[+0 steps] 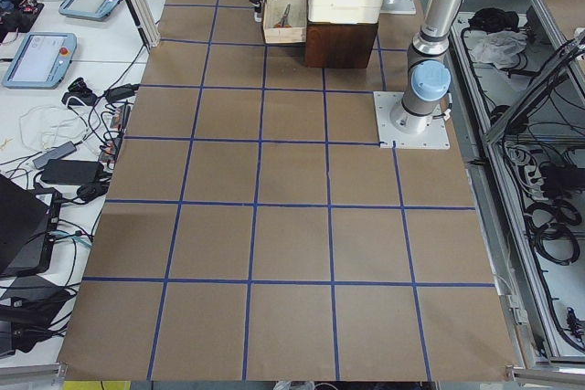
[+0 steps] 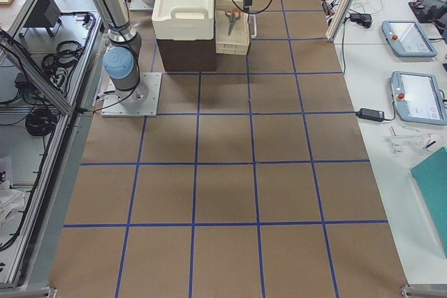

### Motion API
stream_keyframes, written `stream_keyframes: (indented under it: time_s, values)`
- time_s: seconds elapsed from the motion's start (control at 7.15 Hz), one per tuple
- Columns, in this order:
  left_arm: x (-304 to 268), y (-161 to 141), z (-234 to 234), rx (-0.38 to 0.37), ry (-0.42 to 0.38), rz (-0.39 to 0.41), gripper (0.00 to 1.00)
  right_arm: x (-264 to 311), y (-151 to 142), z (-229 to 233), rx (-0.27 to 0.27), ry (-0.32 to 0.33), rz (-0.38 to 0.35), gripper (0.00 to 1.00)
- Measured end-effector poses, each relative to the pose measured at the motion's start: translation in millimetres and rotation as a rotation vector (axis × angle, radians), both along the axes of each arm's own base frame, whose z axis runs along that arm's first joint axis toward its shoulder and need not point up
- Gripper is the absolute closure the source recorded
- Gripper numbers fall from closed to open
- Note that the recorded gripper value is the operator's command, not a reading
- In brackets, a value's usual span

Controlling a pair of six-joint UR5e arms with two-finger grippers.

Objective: Place scissors in drawer with both arms

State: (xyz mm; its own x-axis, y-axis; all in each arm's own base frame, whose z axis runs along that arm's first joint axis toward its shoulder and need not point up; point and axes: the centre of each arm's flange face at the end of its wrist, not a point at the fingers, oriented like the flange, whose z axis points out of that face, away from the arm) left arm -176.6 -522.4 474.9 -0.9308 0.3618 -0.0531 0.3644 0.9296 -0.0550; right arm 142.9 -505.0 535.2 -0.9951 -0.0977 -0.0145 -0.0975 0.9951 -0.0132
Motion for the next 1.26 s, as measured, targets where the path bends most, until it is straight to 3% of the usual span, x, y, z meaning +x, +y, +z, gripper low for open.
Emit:
stream_keyframes:
  time_s: [0.42, 0.84, 1.26]
  values:
    - [63, -4, 4, 0.004, 0.01, 0.205, 0.0, 0, 0, 0, 0.0, 0.0, 0.0, 0.0]
    - [78, 14, 2, 0.013, 0.048, 0.37, 0.0, 0, 0, 0, -0.001, 0.0, 0.0, 0.0]
    - [75, 31, 8, 0.006, 0.056, 0.434, 0.0, 0, 0, 0, -0.001, 0.0, 0.0, 0.0]
